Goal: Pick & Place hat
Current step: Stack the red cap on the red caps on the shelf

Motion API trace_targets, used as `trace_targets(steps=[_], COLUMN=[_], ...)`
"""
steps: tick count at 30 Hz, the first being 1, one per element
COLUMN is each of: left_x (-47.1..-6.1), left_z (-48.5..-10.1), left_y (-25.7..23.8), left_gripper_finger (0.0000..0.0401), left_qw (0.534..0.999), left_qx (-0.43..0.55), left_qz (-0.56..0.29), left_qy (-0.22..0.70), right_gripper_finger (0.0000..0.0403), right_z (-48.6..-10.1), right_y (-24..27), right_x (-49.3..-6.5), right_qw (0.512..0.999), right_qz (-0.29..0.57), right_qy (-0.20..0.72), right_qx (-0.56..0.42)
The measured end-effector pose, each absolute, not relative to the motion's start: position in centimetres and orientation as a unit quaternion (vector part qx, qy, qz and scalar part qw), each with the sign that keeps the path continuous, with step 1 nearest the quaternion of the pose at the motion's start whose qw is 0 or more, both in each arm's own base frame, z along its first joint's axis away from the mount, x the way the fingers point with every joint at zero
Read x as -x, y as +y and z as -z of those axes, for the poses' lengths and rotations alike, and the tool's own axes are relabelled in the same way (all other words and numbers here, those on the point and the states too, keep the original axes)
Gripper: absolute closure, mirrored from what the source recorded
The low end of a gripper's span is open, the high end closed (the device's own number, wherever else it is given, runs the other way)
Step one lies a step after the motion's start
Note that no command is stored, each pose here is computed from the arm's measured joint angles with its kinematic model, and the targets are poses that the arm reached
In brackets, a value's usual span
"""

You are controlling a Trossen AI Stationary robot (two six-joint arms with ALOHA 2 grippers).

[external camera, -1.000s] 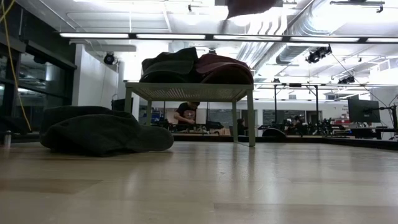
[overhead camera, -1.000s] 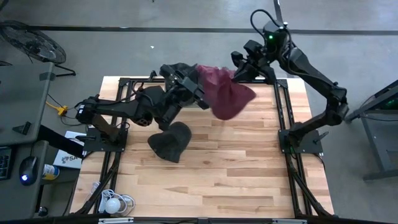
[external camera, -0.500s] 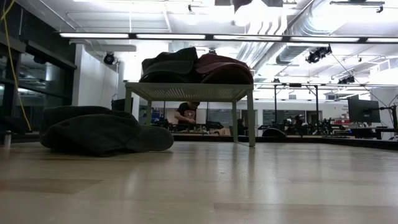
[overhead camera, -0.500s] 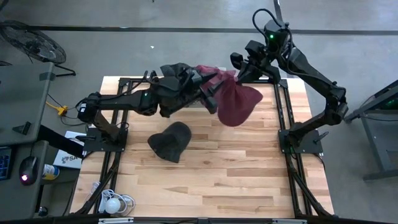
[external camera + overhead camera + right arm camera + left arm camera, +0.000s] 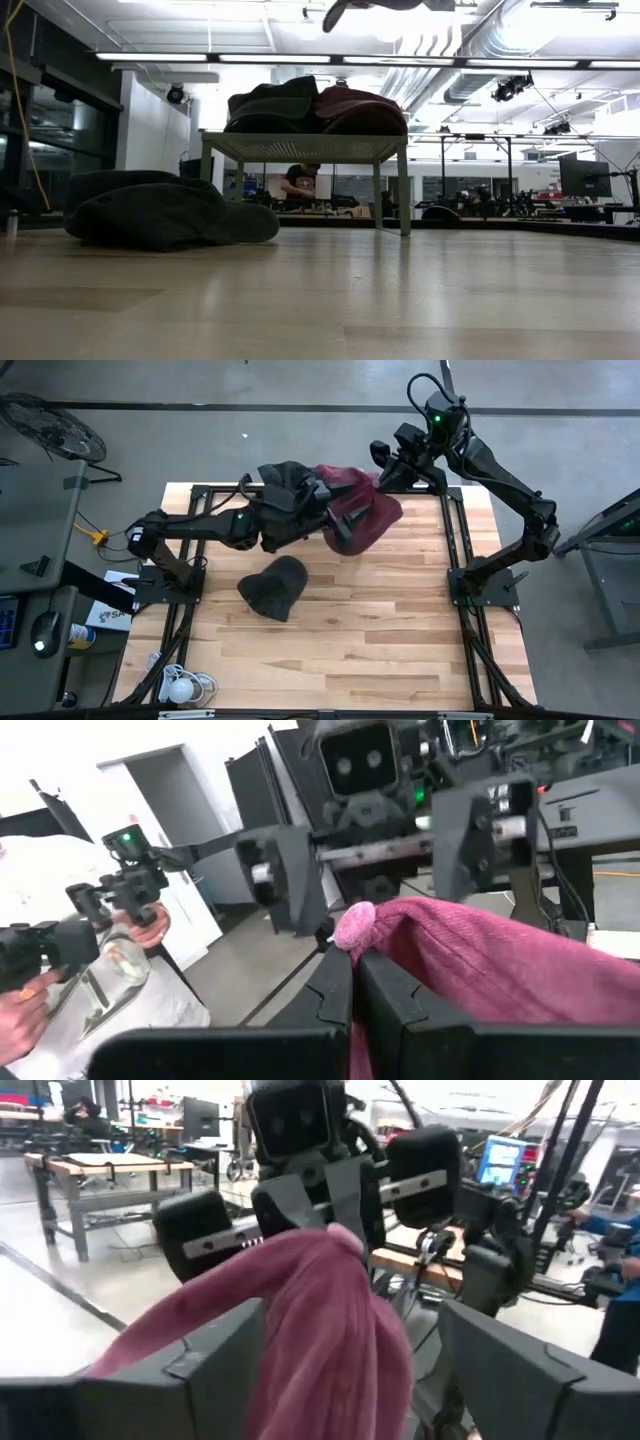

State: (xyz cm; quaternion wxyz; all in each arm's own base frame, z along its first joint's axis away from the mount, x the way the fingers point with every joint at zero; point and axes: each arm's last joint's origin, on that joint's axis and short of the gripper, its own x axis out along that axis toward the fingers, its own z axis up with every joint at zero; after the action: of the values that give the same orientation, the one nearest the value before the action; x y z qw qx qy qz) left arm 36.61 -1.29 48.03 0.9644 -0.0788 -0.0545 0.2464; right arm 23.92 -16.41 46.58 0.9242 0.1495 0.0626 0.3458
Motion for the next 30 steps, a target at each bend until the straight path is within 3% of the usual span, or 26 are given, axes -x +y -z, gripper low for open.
trace_targets(steps=[13, 22, 30], left_x=[-37.8, -37.9, -38.5], left_z=[-47.2, -46.2, -45.6], left_y=[-1.1, -1.1, -0.1], left_gripper_finger=[0.0094, 0.0136, 0.0145], left_qw=[0.952, 0.960, 0.961], left_qx=[0.067, 0.047, 0.076], left_qz=[-0.291, -0.277, -0.267], left_qy=[-0.060, -0.009, -0.005], right_gripper_finger=[0.0403, 0.0403, 0.0403], right_z=[-46.6, -46.6, -46.6], right_y=[-16.5, -16.4, -16.4], right_x=[-23.9, -23.9, -23.9], right_qw=[0.928, 0.924, 0.924], right_qz=[-0.336, -0.347, -0.346], right_qy=[0.062, 0.063, 0.064], right_qx=[-0.149, -0.150, -0.152])
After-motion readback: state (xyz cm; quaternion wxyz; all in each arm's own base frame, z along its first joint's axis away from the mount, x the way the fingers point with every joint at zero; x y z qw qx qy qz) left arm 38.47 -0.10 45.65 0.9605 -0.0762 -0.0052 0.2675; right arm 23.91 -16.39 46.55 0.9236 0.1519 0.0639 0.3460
